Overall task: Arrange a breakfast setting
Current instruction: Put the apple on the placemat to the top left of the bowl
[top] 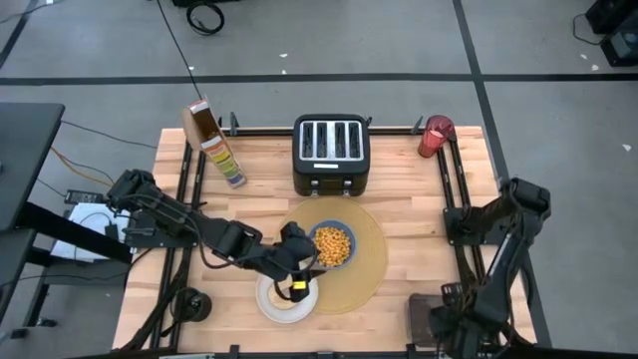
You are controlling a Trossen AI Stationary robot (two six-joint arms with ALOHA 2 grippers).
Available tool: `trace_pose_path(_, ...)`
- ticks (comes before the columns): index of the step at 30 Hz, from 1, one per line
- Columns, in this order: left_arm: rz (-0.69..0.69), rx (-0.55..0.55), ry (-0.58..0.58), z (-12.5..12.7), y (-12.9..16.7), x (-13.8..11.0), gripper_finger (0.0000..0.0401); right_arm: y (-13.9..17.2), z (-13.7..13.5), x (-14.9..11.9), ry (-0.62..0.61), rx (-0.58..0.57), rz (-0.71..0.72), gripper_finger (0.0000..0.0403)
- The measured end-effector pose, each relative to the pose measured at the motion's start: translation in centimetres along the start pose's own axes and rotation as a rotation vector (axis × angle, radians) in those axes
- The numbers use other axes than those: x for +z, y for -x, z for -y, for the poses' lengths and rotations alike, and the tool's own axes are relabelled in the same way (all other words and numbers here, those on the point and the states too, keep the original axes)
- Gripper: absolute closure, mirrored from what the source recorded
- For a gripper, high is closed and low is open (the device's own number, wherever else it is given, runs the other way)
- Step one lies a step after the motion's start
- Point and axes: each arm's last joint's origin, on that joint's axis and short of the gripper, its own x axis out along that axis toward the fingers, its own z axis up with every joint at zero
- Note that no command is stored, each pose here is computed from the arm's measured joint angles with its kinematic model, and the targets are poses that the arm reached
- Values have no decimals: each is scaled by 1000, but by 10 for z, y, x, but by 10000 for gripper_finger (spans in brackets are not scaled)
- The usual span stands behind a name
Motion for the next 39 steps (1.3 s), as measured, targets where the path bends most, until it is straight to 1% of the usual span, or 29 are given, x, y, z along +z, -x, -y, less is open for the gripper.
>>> trace_pose_path(3, -3, 6, 20, -1, 0, 0, 157, -15, -4, 1, 37, -27, -51, 15)
trace_pose_path(5, -4, 7, 23, -1, 0, 0, 157, -23, -7, 0, 46, -43, -65, 6)
trace_pose_path(12, 5, 23, 37, -6, -3, 3, 157, -39, -11, 3, 51, -80, -39, 12)
trace_pose_path(18, 21, 29, 53, -9, -4, 7, 157, -66, 0, 5, 9, -97, -49, 9)
trace_pose_path(23, 26, 22, 99, -8, -4, 7, 157, -76, 9, 3, 20, -93, -66, 11)
trace_pose_path(26, 37, 13, 110, -7, -4, 8, 157, -80, 12, 3, 45, -95, -66, 21)
trace_pose_path(29, 53, -2, 113, -4, -3, 9, 157, -82, 13, 3, 47, -115, -57, 45)
trace_pose_path(32, 64, -16, 114, -3, -1, 10, 157, -74, 13, 1, 52, -94, -39, 67)
trace_pose_path(34, 74, -23, 111, -3, 4, 12, 157, -62, 13, -2, 57, -69, -24, 68)
trace_pose_path(36, 92, -21, 95, -4, 9, 16, 157, -47, 16, -6, 41, -52, -3, 68)
trace_pose_path(39, 129, 16, 51, -6, 14, 20, 157, -14, 26, -14, 0, -21, 67, 64)
